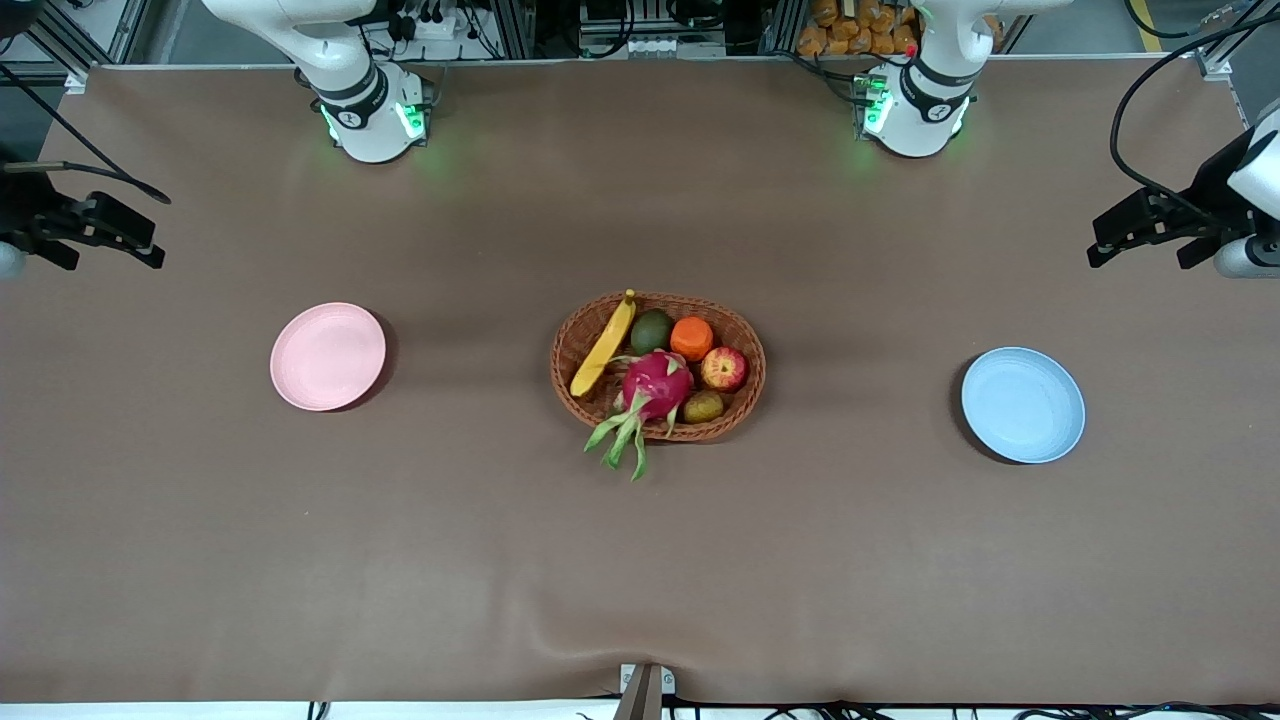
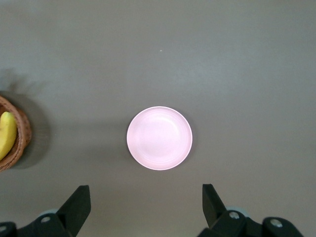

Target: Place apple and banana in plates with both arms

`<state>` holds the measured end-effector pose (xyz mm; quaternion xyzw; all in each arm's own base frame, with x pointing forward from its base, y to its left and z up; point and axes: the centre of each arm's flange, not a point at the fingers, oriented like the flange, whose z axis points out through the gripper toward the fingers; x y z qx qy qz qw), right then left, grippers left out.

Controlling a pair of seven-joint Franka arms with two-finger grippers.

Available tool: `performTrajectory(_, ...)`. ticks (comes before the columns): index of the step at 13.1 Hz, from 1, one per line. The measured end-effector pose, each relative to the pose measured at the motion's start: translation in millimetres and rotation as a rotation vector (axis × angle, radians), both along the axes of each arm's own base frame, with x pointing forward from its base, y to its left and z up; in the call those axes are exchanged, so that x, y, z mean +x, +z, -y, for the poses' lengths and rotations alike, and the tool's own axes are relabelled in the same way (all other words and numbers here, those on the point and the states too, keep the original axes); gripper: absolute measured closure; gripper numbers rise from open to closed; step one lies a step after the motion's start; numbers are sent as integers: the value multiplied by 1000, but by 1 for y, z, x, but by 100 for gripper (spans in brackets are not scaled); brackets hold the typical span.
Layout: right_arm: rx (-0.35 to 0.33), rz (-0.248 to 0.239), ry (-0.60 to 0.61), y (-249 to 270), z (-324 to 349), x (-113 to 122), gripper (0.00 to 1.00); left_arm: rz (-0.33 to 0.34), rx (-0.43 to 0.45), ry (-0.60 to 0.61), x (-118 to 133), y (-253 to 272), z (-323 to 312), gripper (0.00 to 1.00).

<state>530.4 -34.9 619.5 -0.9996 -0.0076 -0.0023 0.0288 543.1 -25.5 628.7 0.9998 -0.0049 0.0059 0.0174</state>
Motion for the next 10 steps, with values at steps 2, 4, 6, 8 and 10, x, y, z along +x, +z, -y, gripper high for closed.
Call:
performTrajectory(2, 13, 4, 7, 0, 9, -1, 0, 0, 0, -4, 0, 0, 2, 0)
performTrajectory(4, 13, 8, 8, 1, 8, 0, 0, 0, 0, -5, 0, 0, 3, 0)
performTrajectory(6, 12, 9, 10, 2, 7, 0, 0, -1, 0, -6, 0, -1, 3, 0)
performTrajectory(8, 12, 9, 11, 2, 7, 0, 0, -15, 1, -15, 2, -6, 9, 0)
performTrajectory(10, 12, 9, 12, 2, 7, 0, 0, -48, 2, -37, 9, -23, 21, 0)
